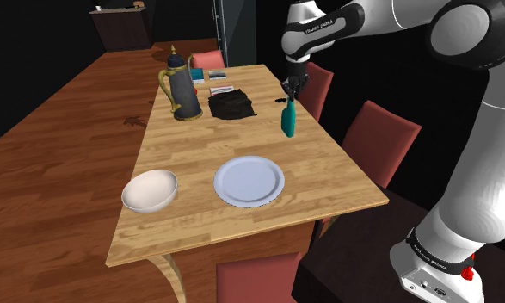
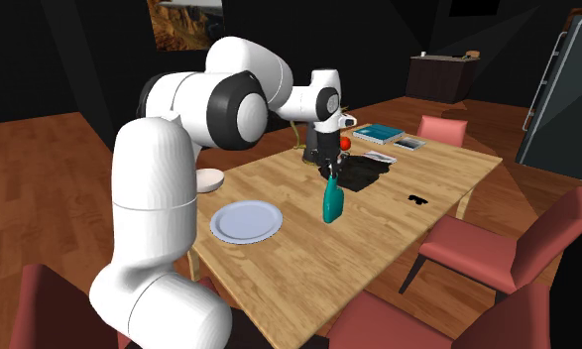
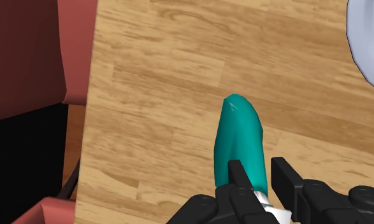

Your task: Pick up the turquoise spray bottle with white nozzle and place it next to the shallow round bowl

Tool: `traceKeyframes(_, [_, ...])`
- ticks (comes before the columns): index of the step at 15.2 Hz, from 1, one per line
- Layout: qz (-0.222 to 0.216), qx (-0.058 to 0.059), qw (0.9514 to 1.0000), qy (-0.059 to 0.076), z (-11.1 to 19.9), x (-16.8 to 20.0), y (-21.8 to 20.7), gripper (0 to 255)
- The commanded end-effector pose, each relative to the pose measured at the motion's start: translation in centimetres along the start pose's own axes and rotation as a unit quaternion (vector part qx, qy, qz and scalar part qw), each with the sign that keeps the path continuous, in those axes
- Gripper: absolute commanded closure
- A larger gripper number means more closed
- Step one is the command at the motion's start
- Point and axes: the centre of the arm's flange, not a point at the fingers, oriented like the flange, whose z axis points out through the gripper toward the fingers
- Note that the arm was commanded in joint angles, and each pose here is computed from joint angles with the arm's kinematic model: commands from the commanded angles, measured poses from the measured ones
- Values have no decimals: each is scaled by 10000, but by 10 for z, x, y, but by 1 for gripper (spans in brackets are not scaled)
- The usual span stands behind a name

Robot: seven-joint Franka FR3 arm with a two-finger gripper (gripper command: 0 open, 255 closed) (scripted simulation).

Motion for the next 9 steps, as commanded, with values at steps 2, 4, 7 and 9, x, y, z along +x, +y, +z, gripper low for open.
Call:
traceKeyframes(2, [0,0,10000,0,-15,1,1,255])
traceKeyframes(4, [0,0,10000,0,-26,2,2,255])
traceKeyframes(7, [0,0,10000,0,-41,3,4,255])
traceKeyframes(9, [0,0,10000,0,-52,4,5,255])
